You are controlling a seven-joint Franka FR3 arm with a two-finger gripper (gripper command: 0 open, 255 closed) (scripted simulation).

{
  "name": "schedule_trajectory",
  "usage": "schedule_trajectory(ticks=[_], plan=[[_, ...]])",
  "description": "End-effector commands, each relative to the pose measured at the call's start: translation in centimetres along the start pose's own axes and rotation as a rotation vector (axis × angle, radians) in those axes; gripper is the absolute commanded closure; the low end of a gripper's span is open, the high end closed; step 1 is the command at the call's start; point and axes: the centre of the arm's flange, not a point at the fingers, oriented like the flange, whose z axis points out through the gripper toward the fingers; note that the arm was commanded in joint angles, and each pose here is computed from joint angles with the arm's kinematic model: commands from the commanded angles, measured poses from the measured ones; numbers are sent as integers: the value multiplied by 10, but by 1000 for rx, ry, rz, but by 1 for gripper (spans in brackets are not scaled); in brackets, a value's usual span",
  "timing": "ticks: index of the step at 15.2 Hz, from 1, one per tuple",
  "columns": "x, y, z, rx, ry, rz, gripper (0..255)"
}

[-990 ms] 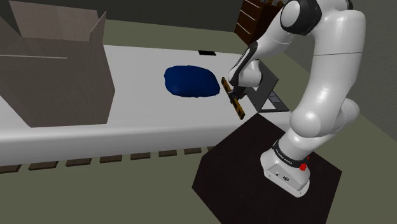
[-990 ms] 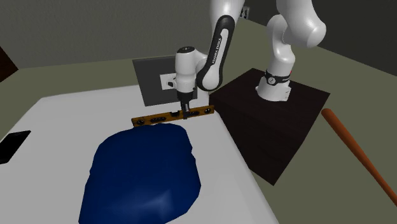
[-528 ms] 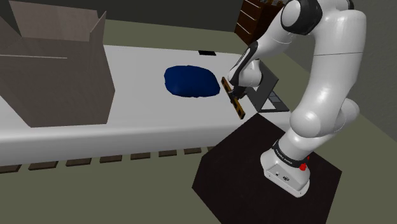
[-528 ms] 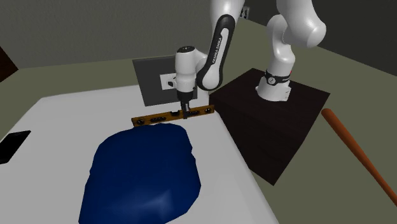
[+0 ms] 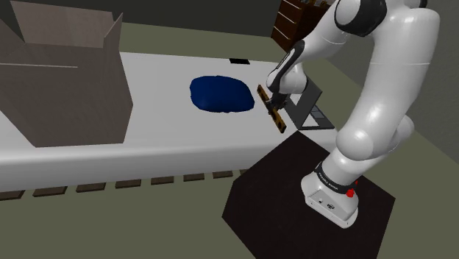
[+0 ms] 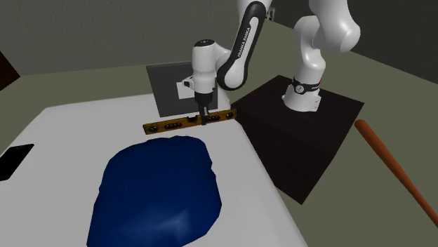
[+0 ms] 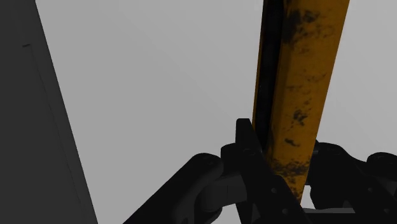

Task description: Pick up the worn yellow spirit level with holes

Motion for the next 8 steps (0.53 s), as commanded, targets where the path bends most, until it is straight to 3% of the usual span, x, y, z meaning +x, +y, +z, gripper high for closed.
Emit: schedule_trajectory(ticks=[1, 8], plan=[[0, 0, -12, 0, 0, 0, 255], [2, 1, -39, 0, 0, 0, 255]])
